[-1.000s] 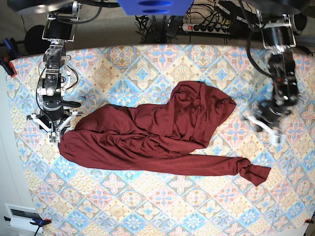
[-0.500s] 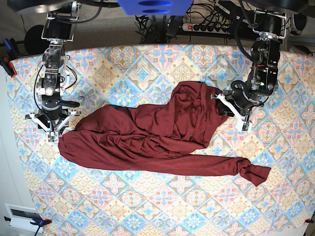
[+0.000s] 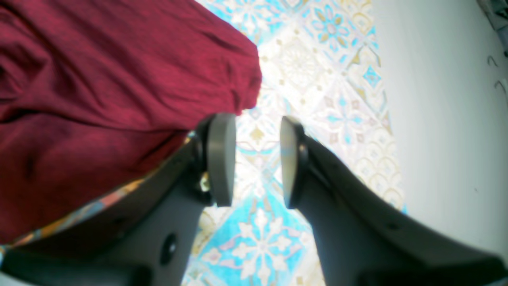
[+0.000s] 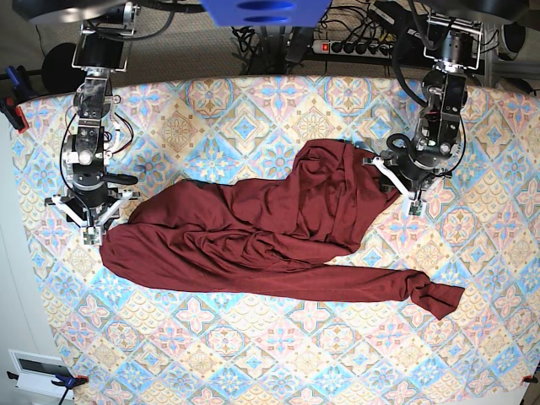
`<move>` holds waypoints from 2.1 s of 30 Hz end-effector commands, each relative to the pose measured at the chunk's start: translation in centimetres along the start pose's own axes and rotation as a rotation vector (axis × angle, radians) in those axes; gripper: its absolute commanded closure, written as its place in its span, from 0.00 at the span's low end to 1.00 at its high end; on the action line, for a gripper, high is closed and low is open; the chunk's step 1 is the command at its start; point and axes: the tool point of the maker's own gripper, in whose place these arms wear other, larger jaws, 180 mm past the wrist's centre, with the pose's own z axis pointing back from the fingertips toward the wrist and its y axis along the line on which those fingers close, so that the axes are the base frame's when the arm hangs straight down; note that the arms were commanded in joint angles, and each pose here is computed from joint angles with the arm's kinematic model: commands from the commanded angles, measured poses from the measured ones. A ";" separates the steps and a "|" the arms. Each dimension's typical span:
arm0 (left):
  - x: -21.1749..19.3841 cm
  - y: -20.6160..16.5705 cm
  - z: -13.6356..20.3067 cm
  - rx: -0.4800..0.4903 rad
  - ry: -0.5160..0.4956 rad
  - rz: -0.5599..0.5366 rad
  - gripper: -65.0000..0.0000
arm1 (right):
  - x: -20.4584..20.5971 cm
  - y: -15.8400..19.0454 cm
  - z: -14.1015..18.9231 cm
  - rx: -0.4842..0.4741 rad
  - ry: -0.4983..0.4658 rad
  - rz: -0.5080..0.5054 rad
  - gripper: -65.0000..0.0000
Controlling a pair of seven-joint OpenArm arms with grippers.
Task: Layout the t-shirt on the table in an organized manner, then fold the t-shirt properly
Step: 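Drag the shirt body with the left gripper away from the right gripper, then regrasp the shirt edge with the left gripper and pull it outward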
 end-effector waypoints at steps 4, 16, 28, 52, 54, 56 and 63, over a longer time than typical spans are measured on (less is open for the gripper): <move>3.6 4.3 1.2 0.102 -0.137 0.039 1.00 | 1.8 -1.0 0.1 -0.023 -0.055 0.001 0.72; 12.0 16.2 3.9 0.322 -0.323 0.217 1.00 | 1.7 -0.9 0.1 -0.021 -0.052 0.003 0.72; 18.9 21.9 0.7 0.344 -0.305 0.469 0.79 | 0.8 -0.6 0.4 -0.014 -0.038 0.011 0.72; -0.5 5.7 5.2 -0.016 -0.026 0.547 0.52 | 1.5 4.4 0.9 0.101 -0.062 0.088 0.72; -1.8 3.9 4.8 -0.047 0.003 0.588 0.52 | 1.5 4.7 1.0 0.106 -0.063 0.091 0.72; -2.3 2.7 4.4 -0.064 0.010 0.615 0.52 | 1.5 4.7 1.0 0.107 -0.063 0.092 0.72; -5.1 0.2 1.5 -0.105 0.102 0.741 0.52 | 1.7 4.7 1.1 0.106 -0.069 0.092 0.72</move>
